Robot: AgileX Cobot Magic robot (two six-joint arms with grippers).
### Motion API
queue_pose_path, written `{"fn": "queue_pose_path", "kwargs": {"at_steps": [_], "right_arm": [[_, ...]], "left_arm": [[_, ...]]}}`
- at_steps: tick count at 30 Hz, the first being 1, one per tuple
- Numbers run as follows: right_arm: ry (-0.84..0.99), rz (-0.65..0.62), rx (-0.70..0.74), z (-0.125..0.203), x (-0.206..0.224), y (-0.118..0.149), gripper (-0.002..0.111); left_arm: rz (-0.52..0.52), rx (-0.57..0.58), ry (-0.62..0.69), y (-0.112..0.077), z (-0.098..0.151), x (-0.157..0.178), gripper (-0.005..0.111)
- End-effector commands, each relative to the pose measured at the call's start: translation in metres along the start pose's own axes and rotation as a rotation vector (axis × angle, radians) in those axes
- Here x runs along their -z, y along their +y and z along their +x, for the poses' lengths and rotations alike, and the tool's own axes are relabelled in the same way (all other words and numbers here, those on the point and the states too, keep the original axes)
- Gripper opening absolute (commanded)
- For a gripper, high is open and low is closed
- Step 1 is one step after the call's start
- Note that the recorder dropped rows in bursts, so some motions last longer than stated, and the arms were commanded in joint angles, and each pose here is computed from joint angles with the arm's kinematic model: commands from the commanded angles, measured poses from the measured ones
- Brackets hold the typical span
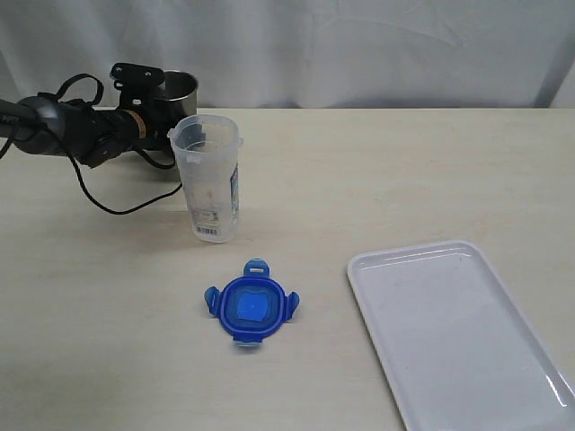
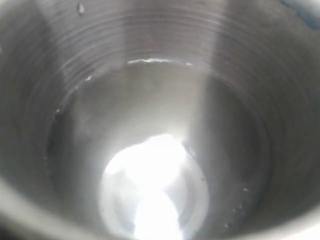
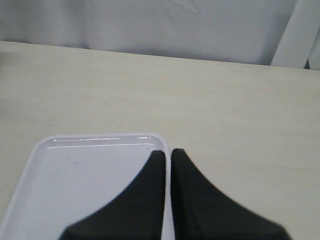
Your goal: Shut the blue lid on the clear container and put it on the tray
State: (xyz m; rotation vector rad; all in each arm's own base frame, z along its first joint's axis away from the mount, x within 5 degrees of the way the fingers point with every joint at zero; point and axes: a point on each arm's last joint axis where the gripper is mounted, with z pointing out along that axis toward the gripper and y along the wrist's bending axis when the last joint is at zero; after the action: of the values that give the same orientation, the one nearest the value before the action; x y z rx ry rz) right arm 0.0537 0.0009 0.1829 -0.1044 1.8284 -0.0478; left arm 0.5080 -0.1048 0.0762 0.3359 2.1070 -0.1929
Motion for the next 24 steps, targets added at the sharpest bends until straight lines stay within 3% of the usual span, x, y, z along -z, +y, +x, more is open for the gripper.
{"fn": "queue_pose_path", "kwargs": {"at_steps": [1, 6, 13, 20, 24], "right_arm": [[-0.005, 0.008, 0.002, 0.0006, 0.0, -0.0004, 0.004], [-0.005, 0.008, 0.002, 0.0006, 0.0, -0.0004, 0.004], [-0.005, 0.008, 0.002, 0.0006, 0.0, -0.0004, 0.004], [-0.005, 0.008, 0.002, 0.0006, 0.0, -0.0004, 0.004], [-0.005, 0.008, 0.002, 0.0006, 0.0, -0.0004, 0.004]], "left_arm": [[-0.007, 0.012, 0.001, 0.0016, -0.0038, 0.0015, 0.069], [0.047, 0.073, -0.081, -0.003, -0.0113, 0.0019, 0.069], [0.045, 0.084, -0.086, 0.0005, -0.0116, 0.0023, 0.069], [0.029, 0.019, -0.055, 0.0034, -0.0085, 0.0023, 0.069], [0.041, 0.013, -0.057, -0.0032, -0.0091, 0.0017, 0.079]]}}
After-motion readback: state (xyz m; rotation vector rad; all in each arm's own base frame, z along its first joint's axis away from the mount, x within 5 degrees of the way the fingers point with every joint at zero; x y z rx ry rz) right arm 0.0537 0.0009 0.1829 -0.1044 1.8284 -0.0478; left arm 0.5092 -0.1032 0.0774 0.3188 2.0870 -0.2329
